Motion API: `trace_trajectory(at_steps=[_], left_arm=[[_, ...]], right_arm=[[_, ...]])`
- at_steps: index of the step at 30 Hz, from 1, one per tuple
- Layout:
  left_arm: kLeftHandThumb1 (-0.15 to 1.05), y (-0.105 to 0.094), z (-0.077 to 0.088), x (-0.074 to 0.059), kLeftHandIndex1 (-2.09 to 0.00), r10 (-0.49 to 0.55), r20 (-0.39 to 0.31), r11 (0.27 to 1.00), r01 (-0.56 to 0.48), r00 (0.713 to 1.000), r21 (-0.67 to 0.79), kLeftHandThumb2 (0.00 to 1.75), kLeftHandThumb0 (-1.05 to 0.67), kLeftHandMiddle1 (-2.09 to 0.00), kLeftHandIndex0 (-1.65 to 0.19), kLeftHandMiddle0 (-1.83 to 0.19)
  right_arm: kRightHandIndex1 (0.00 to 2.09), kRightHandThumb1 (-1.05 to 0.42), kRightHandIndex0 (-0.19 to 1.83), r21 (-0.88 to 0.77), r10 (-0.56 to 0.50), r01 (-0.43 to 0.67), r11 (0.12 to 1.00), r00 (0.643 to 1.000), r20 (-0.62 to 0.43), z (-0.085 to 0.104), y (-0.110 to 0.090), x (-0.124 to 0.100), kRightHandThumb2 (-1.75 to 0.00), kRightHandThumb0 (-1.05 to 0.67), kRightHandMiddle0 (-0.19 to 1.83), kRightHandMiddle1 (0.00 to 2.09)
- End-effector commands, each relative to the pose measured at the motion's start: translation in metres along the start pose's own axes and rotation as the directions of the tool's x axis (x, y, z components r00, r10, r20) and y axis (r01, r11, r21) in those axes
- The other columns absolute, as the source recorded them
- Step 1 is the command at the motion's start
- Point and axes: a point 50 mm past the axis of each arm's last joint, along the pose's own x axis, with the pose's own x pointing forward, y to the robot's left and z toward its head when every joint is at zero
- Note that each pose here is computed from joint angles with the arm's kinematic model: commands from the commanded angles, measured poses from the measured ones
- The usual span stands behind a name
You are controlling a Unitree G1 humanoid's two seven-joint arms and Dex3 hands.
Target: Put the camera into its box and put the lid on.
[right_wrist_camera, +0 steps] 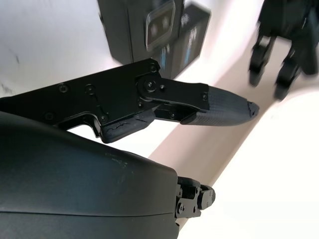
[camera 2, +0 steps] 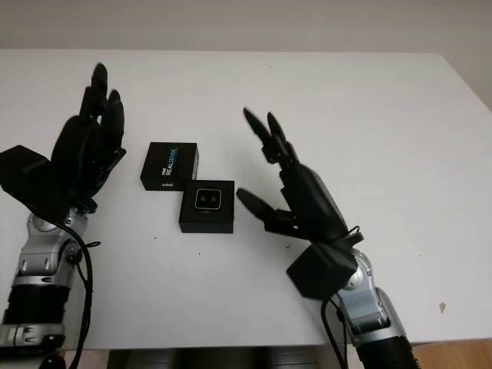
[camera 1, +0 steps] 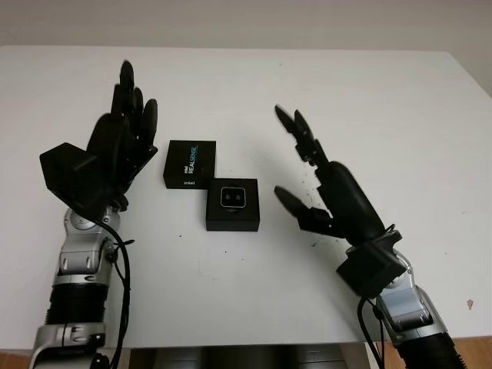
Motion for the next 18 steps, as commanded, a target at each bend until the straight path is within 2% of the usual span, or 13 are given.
trace_trajectory(at_steps=[1,3,5,7,10,12,14,16,18], left_arm=[[1.05,0.011,0.012,0.011,-0.04,-0.031,0.033,0.998,0.029,0.999,0.049,0.42,-0.71,-0.03,0.13,0.16],[1.05,0.022,0.017,0.019,-0.09,-0.058,0.035,0.991,0.053,0.998,0.12,0.3,-0.67,-0.08,0.03,0.05],[1.05,0.03,0.019,0.025,-0.15,-0.075,0.032,0.984,0.069,0.997,0.164,0.19,-0.62,-0.12,-0.15,-0.2],[1.05,0.035,0.021,0.032,-0.19,-0.094,0.01,0.977,0.091,0.995,0.193,0.13,-0.56,-0.13,-0.27,-0.38],[1.04,0.039,0.027,0.045,-0.25,-0.121,-0.01,0.926,0.116,0.993,0.358,0.08,-0.52,-0.13,-0.43,-0.54],[0.99,0.039,0.031,0.054,-0.26,-0.15,-0.014,0.879,0.14,0.989,0.455,0.05,-0.51,-0.13,-0.45,-0.58],[0.97,0.038,0.035,0.061,-0.24,-0.19,-0.054,0.8,0.186,0.98,0.571,0.04,-0.53,-0.13,-0.41,-0.56],[0.94,0.036,0.039,0.067,-0.19,-0.238,-0.112,0.721,0.253,0.965,0.645,0.04,-0.61,-0.08,-0.3,-0.47],[0.93,0.032,0.039,0.071,-0.12,-0.303,-0.18,0.64,0.34,0.936,0.689,0.04,-0.67,-0.02,-0.17,-0.29]], right_arm=[[0.09,-1.05,-0.03,0.053,-0.046,0.045,0.998,0.999,0.017,0.005,-0.009,0.009,-0.6,-0.72,0.0,0.17],[0.1,-1.05,0.0,0.133,-0.092,0.093,0.987,0.996,-0.01,0.004,-0.018,0.014,-0.58,-0.72,0.02,0.17],[0.1,-1.05,0.01,0.205,-0.109,0.114,0.972,0.993,-0.037,0.003,-0.024,0.016,-0.56,-0.73,0.01,0.17],[0.08,-1.05,-0.02,0.252,-0.114,0.121,0.96,0.993,-0.044,0.003,-0.029,0.019,-0.55,-0.73,-0.02,0.16],[0.08,-1.05,-0.03,0.267,-0.115,0.127,0.955,0.992,-0.059,0.002,-0.035,0.02,-0.54,-0.74,-0.04,0.17],[0.07,-1.05,-0.03,0.276,-0.116,0.129,0.953,0.991,-0.063,0.001,-0.035,0.02,-0.53,-0.75,-0.04,0.18],[0.07,-1.05,-0.04,0.277,-0.118,0.132,0.952,0.991,-0.067,0.001,-0.035,0.02,-0.53,-0.75,-0.04,0.2],[0.07,-1.05,-0.04,0.281,-0.119,0.133,0.95,0.991,-0.067,0.001,-0.035,0.02,-0.52,-0.76,-0.06,0.23],[0.06,-1.05,-0.04,0.287,-0.121,0.135,0.948,0.99,-0.066,0.002,-0.035,0.021,-0.52,-0.76,-0.16,0.4]])
